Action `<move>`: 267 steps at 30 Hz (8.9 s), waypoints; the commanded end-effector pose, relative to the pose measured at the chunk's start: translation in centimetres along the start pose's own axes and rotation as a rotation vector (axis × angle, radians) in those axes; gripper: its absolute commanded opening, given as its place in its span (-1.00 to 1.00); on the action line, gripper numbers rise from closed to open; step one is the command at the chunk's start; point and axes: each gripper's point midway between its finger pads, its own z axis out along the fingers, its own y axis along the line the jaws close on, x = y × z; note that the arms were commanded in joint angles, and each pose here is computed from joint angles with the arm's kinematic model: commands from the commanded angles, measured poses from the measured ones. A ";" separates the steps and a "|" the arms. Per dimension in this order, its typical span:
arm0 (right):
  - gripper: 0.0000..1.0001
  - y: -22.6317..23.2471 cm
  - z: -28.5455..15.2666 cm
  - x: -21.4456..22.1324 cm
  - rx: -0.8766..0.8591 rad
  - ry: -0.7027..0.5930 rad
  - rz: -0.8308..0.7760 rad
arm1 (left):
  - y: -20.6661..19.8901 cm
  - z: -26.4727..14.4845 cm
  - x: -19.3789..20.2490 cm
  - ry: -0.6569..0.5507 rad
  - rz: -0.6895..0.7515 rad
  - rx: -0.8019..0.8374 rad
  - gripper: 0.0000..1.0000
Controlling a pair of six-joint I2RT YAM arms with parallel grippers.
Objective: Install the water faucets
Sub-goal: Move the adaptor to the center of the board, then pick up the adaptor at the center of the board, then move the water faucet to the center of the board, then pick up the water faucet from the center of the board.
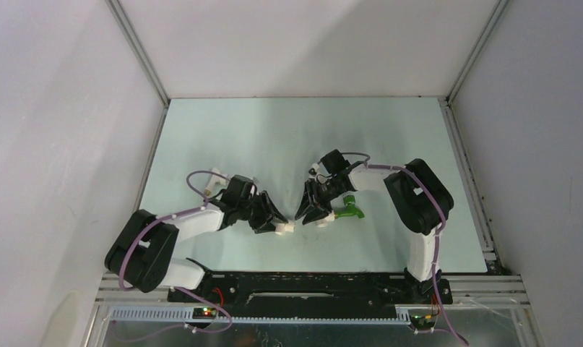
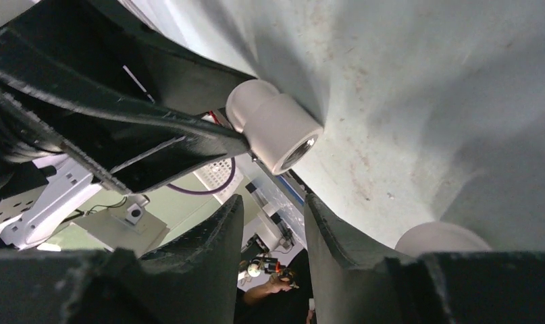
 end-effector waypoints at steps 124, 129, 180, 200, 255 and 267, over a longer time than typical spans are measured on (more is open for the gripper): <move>0.95 0.2 -23.4 -2.0 0.310 -0.709 -0.300 | 16.3 -11.1 -25.5 -0.279 -0.045 -0.819 -1.00; 0.92 0.7 -22.8 -2.5 0.265 -0.699 -0.281 | 13.6 -10.0 -23.7 -0.244 0.018 -0.732 -1.00; 0.85 3.7 -3.2 -4.2 -0.100 -0.158 -0.182 | 2.4 -1.8 -9.1 -0.153 0.098 -0.304 -1.00; 0.69 -0.1 1.7 -4.7 -0.015 -0.104 -0.029 | 1.5 -0.7 -6.1 -0.119 -0.015 -0.190 -1.00; -0.45 -0.7 1.4 -6.2 -0.086 -0.194 -0.289 | 4.0 -1.6 -5.5 -0.202 -0.119 -0.184 -1.00; 0.11 -2.5 3.2 -7.5 -0.142 -0.168 -0.162 | 1.7 0.9 -5.8 -0.149 -0.120 -0.138 -1.00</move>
